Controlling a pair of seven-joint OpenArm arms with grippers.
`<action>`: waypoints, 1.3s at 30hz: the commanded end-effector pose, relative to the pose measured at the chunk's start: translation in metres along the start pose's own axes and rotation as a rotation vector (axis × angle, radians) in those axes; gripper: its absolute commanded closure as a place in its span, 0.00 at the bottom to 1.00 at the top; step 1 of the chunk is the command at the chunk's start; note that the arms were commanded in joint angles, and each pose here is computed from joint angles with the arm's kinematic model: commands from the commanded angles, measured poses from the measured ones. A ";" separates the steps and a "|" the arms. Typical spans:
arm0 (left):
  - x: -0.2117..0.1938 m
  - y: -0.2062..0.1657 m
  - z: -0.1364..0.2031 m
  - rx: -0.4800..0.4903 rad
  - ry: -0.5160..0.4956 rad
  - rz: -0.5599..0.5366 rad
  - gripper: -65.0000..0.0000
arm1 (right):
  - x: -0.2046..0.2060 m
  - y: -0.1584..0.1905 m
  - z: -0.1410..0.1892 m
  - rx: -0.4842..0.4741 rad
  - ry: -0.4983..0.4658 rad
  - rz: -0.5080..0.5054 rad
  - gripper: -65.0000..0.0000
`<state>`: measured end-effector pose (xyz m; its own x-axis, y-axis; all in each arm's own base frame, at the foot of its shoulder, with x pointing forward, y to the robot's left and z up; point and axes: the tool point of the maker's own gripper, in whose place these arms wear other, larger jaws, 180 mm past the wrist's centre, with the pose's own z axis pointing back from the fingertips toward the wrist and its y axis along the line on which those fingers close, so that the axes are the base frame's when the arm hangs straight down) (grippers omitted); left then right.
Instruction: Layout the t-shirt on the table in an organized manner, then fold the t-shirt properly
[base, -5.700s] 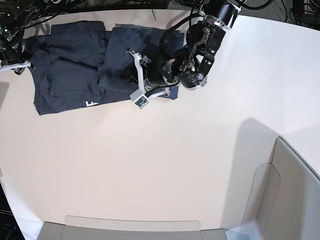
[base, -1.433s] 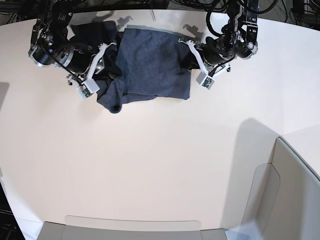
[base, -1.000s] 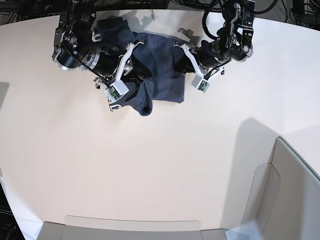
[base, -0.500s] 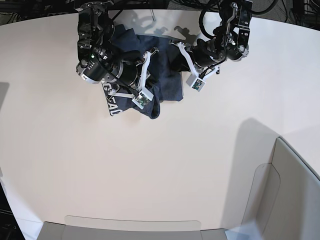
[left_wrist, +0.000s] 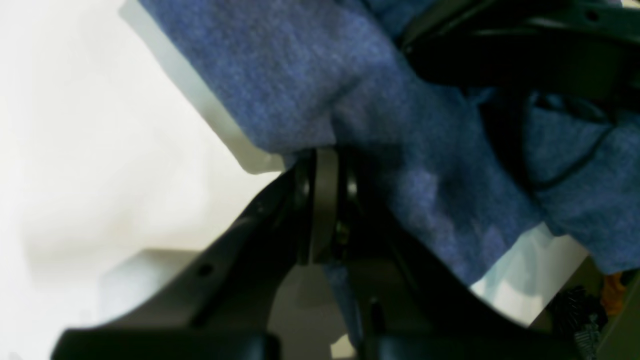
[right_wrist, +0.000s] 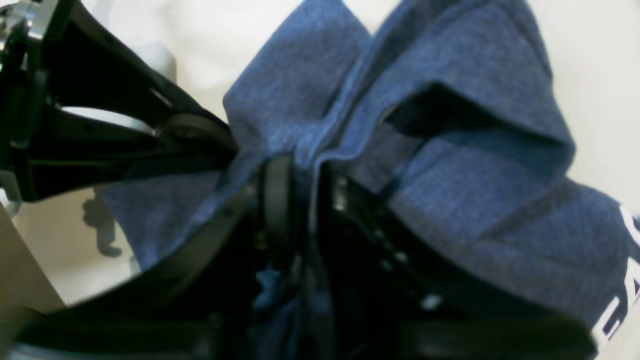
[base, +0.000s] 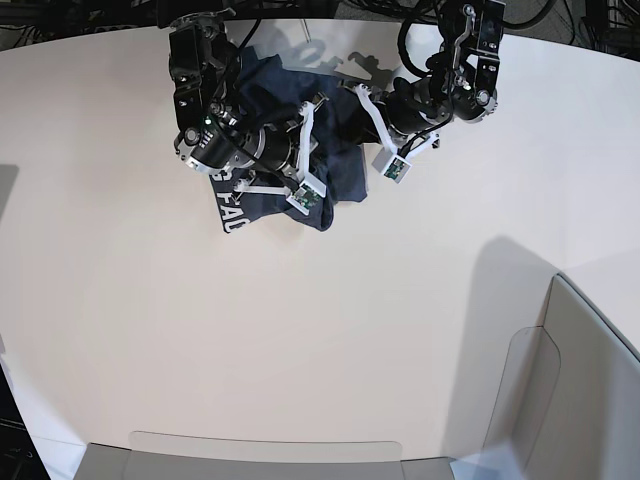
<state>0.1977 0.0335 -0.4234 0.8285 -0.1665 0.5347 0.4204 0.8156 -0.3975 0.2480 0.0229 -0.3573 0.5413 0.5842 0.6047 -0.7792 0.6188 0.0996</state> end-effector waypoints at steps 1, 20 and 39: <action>-0.036 0.009 0.000 0.048 0.154 -0.004 1.00 | 0.017 0.000 0.005 0.003 -0.048 0.017 0.75; -0.002 0.003 0.011 0.052 0.038 -0.051 1.00 | 0.074 -0.008 0.033 0.121 -0.304 -0.037 0.71; 0.084 -0.029 0.050 0.052 -0.257 -0.091 1.00 | -0.006 -0.075 0.045 -0.003 -0.254 -0.333 0.90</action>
<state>0.2318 0.0284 -0.3414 0.6967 -0.1156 0.7080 0.4449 0.8439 -0.3000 0.2828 -0.0516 -0.3427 0.6923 0.2106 0.6902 -0.5606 0.7592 0.3306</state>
